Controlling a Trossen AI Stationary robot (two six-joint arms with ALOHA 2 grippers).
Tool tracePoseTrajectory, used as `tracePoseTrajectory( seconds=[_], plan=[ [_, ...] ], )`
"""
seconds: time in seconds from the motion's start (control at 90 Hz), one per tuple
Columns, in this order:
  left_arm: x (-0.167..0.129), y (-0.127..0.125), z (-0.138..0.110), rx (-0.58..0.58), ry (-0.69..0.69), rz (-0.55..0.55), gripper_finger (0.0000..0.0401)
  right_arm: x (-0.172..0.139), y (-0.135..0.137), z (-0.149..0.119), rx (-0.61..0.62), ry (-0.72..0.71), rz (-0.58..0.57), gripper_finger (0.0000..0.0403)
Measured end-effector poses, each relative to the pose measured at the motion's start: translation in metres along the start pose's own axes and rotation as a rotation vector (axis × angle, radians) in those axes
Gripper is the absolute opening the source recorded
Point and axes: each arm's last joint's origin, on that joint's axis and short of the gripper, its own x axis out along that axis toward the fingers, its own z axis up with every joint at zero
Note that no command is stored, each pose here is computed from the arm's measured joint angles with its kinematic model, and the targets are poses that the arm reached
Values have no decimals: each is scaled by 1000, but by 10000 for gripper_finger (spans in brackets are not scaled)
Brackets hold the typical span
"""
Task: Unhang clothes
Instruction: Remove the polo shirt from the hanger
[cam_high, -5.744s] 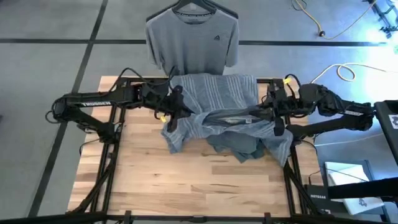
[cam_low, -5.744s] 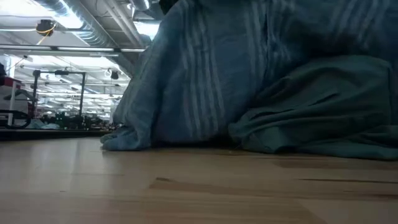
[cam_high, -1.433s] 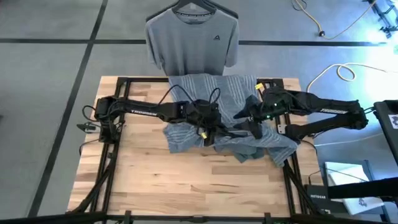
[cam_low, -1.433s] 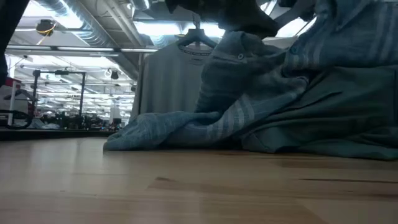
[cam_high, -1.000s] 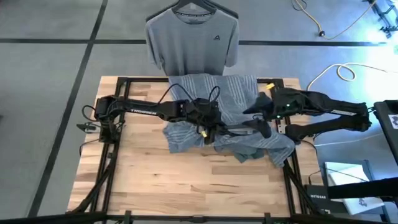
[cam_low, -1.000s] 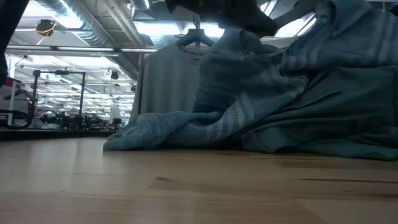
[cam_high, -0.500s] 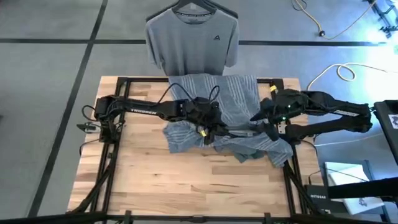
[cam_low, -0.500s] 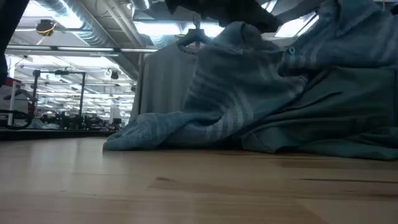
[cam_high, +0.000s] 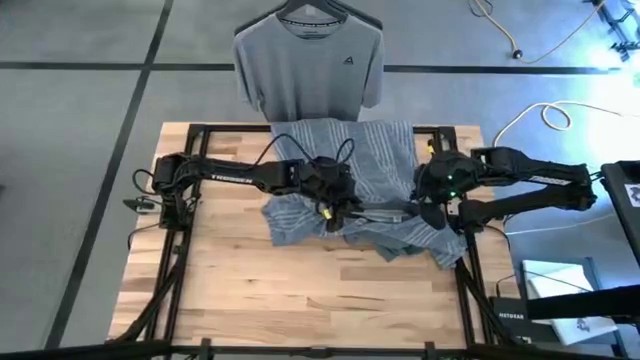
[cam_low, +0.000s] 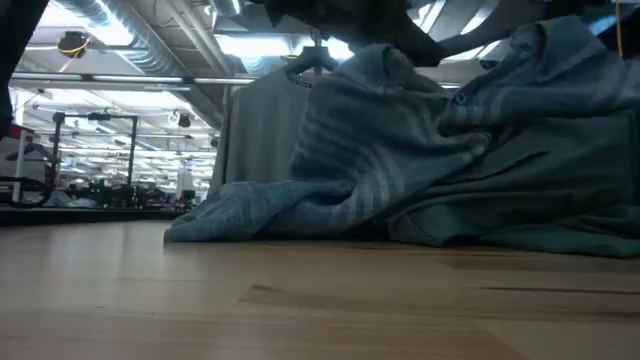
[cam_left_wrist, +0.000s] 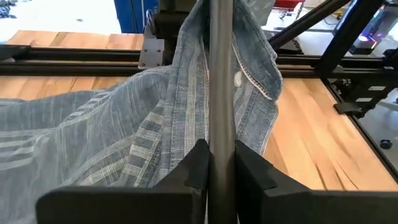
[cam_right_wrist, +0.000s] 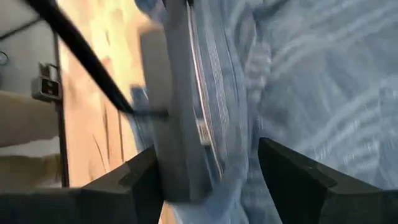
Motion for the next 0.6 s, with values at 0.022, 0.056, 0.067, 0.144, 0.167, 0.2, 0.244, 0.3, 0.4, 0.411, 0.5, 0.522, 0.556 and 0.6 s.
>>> tracePoseTrajectory(
  seconds=[0.022,0.056,0.067,0.144,0.167,0.2,0.244,0.3,0.4,0.411,0.5,0.522,0.556,0.6],
  plan=[
    [0,0,0,0,0,2,26,0,-1,-1,7,9,-10,221],
    [0,0,0,0,0,3,26,0,-1,-2,22,23,-25,220],
    [0,0,0,0,0,3,26,0,-2,-3,26,28,-29,220],
    [0,1,0,3,-1,5,26,-1,-3,-5,52,39,-53,220],
    [0,1,1,6,-2,7,26,-1,-3,-4,60,38,-61,220],
    [0,2,1,7,-3,11,26,-4,-3,-4,78,32,-81,220],
    [-1,4,1,9,-4,14,26,-8,-3,-5,102,38,-111,220],
    [-1,4,-1,31,13,9,26,-15,-5,-11,147,94,-151,219],
    [-6,1,-1,55,45,-7,26,-30,-6,-18,218,135,-176,209],
    [-7,1,-1,57,48,-7,26,-32,-5,-18,221,135,-172,207],
    [-14,0,0,83,81,2,26,-49,-4,-22,246,118,-148,193],
    [-16,0,1,92,89,5,26,-54,-3,-22,253,96,-136,190],
    [-19,0,0,100,105,14,26,-63,-2,-22,265,61,-119,185],
    [-24,0,2,112,110,31,26,-74,-1,-23,272,13,-100,179]
  ],
)
